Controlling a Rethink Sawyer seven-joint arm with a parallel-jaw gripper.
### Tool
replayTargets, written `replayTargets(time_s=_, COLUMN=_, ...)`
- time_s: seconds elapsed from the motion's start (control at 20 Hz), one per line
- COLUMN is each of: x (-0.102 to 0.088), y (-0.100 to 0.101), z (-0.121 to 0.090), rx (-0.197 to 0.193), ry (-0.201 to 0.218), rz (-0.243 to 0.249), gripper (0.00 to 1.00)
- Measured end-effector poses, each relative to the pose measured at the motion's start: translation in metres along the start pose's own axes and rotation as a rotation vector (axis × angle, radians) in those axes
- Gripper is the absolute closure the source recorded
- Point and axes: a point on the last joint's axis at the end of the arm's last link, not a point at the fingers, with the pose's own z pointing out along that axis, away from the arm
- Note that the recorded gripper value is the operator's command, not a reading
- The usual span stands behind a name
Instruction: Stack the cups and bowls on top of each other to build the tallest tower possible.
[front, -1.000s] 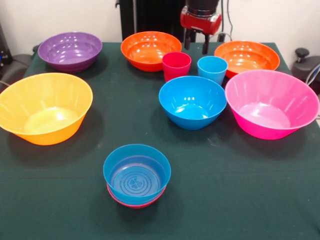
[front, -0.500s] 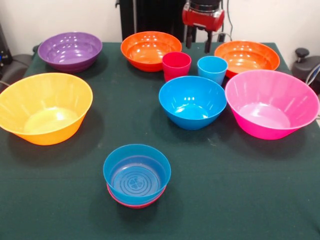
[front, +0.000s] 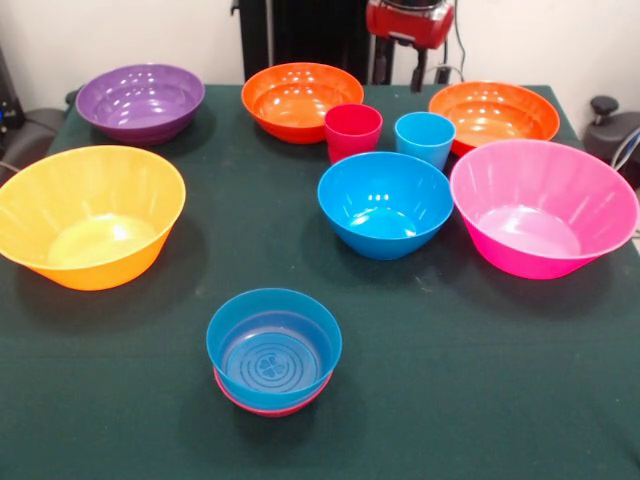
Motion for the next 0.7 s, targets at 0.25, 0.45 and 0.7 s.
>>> replayTargets(time_s=0.25, x=0.001, y=-0.002, z=-0.001, rx=0.022, ry=0.023, rz=-0.005, gripper=0.00)
replayTargets(time_s=0.45, x=-0.002, y=-0.002, z=-0.002, rx=0.033, ry=0.022, rz=-0.009, gripper=0.00)
replayTargets(time_s=0.7, x=-0.020, y=0.000, z=-0.002, rx=0.036, ry=0.004, rz=-0.003, gripper=0.00)
